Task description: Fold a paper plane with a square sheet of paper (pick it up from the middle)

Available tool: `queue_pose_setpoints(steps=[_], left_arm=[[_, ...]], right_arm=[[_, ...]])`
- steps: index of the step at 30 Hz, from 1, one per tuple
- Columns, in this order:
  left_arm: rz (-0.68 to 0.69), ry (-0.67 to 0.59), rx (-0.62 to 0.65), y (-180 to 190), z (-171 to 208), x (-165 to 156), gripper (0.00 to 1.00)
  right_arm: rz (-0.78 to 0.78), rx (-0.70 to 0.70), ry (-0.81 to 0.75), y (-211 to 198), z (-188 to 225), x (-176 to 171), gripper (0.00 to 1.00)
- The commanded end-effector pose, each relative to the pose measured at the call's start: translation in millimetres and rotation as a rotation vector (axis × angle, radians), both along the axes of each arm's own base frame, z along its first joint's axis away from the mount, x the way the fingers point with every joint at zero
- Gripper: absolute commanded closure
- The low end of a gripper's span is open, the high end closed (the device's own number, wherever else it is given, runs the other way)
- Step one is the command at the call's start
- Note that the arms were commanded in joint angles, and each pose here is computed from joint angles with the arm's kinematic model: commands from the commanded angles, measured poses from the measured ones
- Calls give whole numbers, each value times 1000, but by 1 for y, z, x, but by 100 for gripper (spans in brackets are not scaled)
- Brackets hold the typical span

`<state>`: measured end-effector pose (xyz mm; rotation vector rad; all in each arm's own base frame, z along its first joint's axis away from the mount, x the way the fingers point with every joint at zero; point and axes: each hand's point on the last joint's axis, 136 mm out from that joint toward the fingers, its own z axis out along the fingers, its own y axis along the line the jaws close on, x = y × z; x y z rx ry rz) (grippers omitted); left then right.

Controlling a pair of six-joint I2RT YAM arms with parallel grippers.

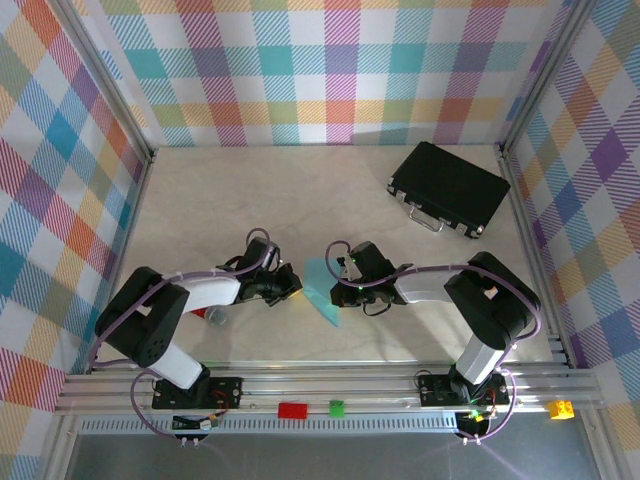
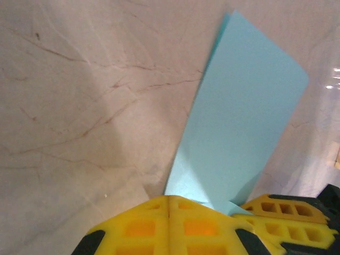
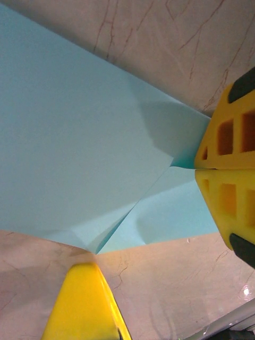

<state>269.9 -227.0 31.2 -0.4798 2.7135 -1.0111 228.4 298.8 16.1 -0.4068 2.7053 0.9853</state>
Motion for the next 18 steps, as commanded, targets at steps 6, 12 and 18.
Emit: queue_pose_setpoints(steps=[6,12,18], left_arm=[[-134,-108,-118,-32,42,-1,97],[-200,-53,-166,-58,23,-12,99],[-175,12,-78,-43,-15,-21,100]], right_arm=[[-12,-113,59,-23,-24,-15,100],[-12,-116,55,-23,-22,-14,100],[-9,-115,58,-20,-21,-12,100]])
